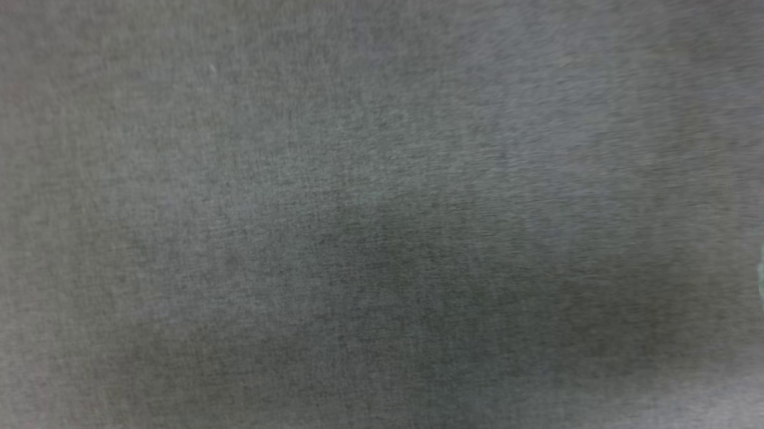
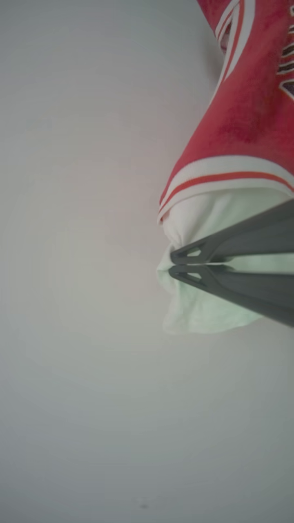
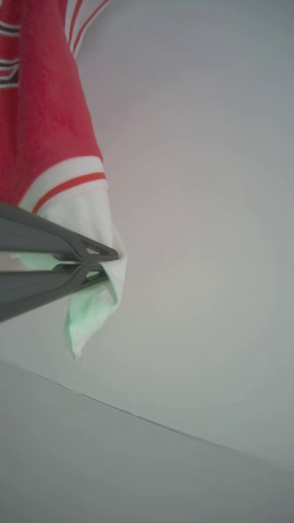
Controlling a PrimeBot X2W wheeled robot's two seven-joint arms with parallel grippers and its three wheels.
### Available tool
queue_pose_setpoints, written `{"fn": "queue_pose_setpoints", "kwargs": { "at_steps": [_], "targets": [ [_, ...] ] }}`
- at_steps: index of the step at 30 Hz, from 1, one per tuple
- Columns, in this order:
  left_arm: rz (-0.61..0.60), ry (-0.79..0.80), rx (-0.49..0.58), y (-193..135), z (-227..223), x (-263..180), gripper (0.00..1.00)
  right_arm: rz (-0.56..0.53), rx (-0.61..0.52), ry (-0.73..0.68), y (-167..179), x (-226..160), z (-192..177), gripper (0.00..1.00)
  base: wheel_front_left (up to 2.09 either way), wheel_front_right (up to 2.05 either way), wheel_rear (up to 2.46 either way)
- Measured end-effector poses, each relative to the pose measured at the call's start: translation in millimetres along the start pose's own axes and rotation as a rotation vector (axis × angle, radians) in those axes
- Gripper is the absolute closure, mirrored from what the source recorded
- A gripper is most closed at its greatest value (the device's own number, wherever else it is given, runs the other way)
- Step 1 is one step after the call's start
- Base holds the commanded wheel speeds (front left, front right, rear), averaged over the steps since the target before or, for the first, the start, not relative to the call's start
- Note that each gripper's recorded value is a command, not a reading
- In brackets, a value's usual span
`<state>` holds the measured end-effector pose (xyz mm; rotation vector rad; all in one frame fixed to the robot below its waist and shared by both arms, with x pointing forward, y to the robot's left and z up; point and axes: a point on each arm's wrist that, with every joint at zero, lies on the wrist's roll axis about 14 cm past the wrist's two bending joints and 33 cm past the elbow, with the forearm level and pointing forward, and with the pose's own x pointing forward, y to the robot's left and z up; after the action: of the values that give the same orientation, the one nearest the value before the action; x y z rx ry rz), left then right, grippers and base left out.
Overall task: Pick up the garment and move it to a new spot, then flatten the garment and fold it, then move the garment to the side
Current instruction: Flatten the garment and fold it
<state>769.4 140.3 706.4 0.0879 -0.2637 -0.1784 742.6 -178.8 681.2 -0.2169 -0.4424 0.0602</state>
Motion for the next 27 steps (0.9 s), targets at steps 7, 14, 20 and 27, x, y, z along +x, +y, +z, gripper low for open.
{"fn": "queue_pose_setpoints", "kwargs": {
  "at_steps": [7, 14, 20, 27],
  "targets": [
    [0.030, 0.129, -0.031, 13, -69, -13, 1.00, 0.047, 0.056, 0.107, 42, -15, -60, 1.00, 0.00, 0.00, 0.00],
    [0.042, 0.273, -0.055, 17, -100, -52, 1.00, 0.116, 0.129, 0.225, 71, -40, -73, 1.00, 0.00, 0.00, 0.00],
    [0.067, 0.451, -0.096, 20, -131, -115, 1.00, 0.173, 0.188, 0.413, 91, -100, -92, 1.00, 0.00, 0.00, 0.00],
    [0.070, 0.567, -0.146, 14, -141, -190, 1.00, 0.207, 0.249, 0.555, 101, -170, -80, 1.00, 0.00, 0.00, 0.00]
  ]
}}
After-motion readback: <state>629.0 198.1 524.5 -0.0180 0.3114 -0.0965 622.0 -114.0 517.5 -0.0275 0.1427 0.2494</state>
